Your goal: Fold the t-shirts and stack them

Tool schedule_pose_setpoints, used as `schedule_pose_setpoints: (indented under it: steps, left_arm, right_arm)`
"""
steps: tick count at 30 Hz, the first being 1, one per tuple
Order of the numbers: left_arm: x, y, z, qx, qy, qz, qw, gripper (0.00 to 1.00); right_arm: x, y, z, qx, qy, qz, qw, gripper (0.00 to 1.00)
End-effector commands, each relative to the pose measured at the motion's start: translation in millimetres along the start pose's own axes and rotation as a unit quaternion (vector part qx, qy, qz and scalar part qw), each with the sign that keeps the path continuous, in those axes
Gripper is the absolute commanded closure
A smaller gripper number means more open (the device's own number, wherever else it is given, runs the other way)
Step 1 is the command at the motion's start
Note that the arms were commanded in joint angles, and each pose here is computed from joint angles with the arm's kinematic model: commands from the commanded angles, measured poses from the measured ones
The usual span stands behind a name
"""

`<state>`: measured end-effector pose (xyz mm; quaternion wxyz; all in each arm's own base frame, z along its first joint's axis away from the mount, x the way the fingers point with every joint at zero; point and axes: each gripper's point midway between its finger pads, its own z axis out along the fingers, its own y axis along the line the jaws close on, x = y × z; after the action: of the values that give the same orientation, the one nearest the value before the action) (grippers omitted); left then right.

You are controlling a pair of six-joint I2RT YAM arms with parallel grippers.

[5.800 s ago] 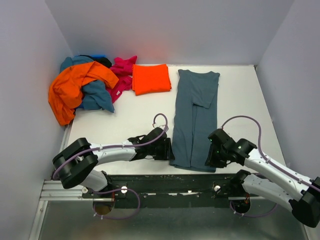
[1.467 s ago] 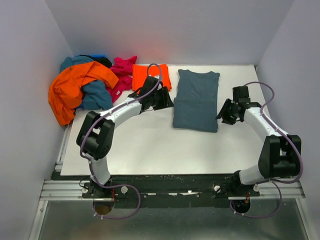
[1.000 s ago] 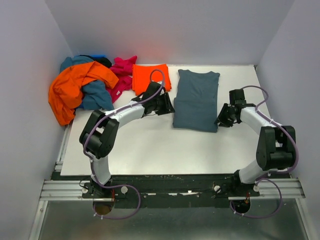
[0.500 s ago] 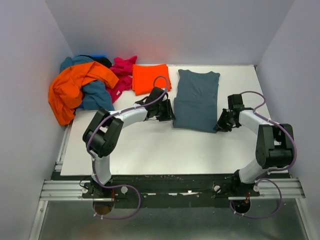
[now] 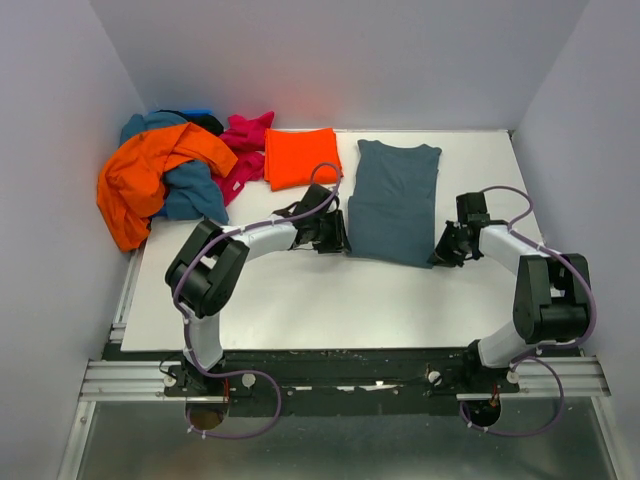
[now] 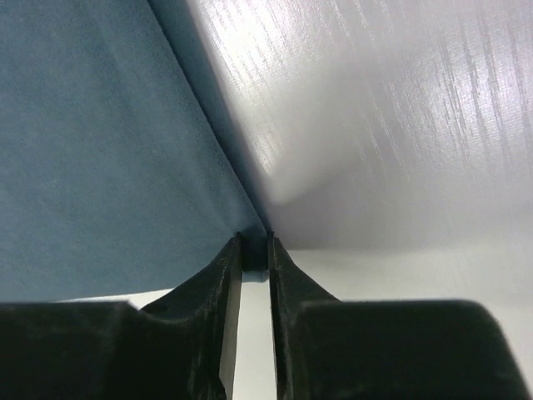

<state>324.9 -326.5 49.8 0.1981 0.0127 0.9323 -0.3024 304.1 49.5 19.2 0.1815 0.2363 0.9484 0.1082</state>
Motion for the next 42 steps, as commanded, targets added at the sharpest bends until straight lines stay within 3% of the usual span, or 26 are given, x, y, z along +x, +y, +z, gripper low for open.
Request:
schedule_pose_setpoints:
  steps: [1,4,12,14,19,23,30,32,33,34,35,37,38,42]
  left_arm:
    - [-3.1,-17.0,-1.3,0.03,-0.006,0.008,1.0,0.54]
    - [-2.7,-17.5,4.5,0.034,-0.003,0.004,0.999,0.59]
    - [2.2,-19.3,18.1,0.043,0.011,0.002,0.999,0.61]
    - [8.1,-15.8,22.8,0.045,0.02,-0.002,0.999,0.69]
    - [21.2,-6.7,21.1,0.038,0.035,0.009,0.999,1.0]
    - [15.8,1.6,2.6,0.011,0.015,0.03,0.999,1.0]
    - [47.7,13.0,-24.2,0.001,0.028,0.032,0.999,1.0]
    - [64.4,16.1,-29.4,0.002,0.037,0.03,0.999,1.0]
    - [71.9,16.9,-32.0,0.003,0.041,0.029,0.999,1.0]
    - [81.7,18.2,-33.5,0.002,0.047,0.029,0.998,0.93]
    - [91.2,20.4,-34.4,-0.001,0.053,0.028,0.998,0.79]
    - [101.1,24.0,-36.6,-0.009,0.056,0.027,0.998,0.56]
    - [100.0,23.8,-38.3,-0.009,0.05,0.028,0.998,0.5]
    - [63.3,10.1,-49.1,0.002,0.007,0.04,0.999,0.47]
  right_arm:
    - [7.5,-4.5,-2.9,0.0,0.006,0.0,1.0,0.77]
    - [9.4,-4.3,-3.3,-0.001,0.009,0.0,1.0,0.9]
    - [9.3,-3.3,-6.0,-0.004,0.008,0.0,1.0,0.92]
    - [10.5,-3.2,-6.0,-0.005,0.009,0.001,1.0,0.98]
    - [18.5,-5.5,-7.4,-0.006,0.019,0.001,1.0,0.99]
    - [31.3,-11.3,-15.8,-0.002,0.029,0.004,1.0,0.99]
    - [65.9,-20.8,-40.6,-0.014,0.032,0.02,0.999,0.91]
    - [80.0,-23.7,-46.5,-0.021,0.039,0.03,0.999,0.84]
    - [86.4,-19.7,-49.6,-0.039,0.043,0.031,0.998,0.76]
    - [92.9,-20.9,-53.8,-0.04,0.045,0.041,0.997,0.61]
    - [92.6,-22.8,-57.2,-0.038,0.035,0.046,0.998,0.47]
    - [80.0,-15.8,-67.4,-0.06,-0.004,0.029,0.998,0.46]
    - [71.8,-11.4,-70.5,-0.068,-0.022,0.024,0.997,0.46]
    - [31.0,3.4,-79.4,-0.067,-0.066,-0.01,0.996,0.54]
